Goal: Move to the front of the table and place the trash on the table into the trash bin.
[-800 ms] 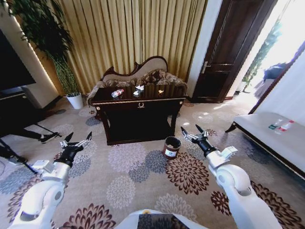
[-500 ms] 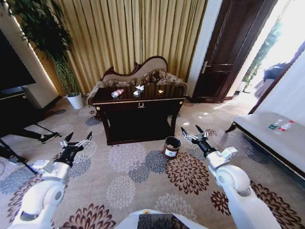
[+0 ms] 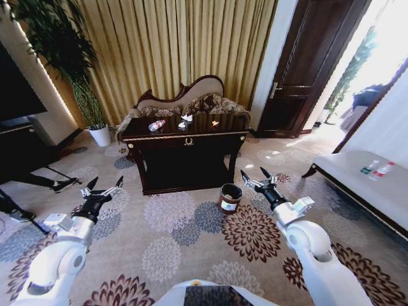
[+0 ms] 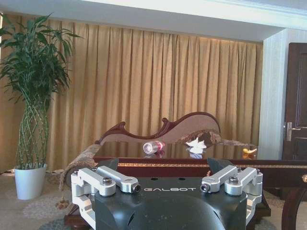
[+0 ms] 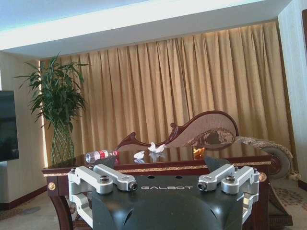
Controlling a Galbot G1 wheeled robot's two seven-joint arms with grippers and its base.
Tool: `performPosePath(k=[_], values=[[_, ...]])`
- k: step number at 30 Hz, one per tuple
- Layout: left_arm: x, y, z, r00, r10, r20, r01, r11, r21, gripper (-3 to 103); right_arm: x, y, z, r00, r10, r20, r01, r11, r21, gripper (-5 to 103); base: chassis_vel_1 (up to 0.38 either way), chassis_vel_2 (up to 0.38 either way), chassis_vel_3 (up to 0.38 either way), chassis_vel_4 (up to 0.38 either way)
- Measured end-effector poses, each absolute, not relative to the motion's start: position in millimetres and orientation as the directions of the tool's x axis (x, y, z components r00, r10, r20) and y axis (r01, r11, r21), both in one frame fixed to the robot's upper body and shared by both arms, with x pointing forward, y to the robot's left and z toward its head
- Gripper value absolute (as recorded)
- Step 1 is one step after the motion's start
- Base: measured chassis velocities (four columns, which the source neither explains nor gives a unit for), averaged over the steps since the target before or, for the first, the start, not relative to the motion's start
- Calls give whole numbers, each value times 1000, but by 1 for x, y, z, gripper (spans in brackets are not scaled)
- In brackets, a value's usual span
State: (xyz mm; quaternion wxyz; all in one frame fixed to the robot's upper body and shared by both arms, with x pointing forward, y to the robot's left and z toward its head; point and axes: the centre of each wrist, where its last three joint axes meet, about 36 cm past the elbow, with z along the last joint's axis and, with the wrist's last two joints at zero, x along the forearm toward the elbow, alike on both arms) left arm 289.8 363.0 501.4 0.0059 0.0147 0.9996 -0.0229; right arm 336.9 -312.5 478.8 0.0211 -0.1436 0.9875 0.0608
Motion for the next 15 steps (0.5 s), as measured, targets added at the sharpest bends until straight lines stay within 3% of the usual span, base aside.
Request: performPosePath(k=[15], values=[[291, 364, 502, -999, 30, -13, 31, 999, -43, 100, 337, -308, 477, -955, -290, -58, -295, 948, 118, 100, -92, 84, 93, -85]])
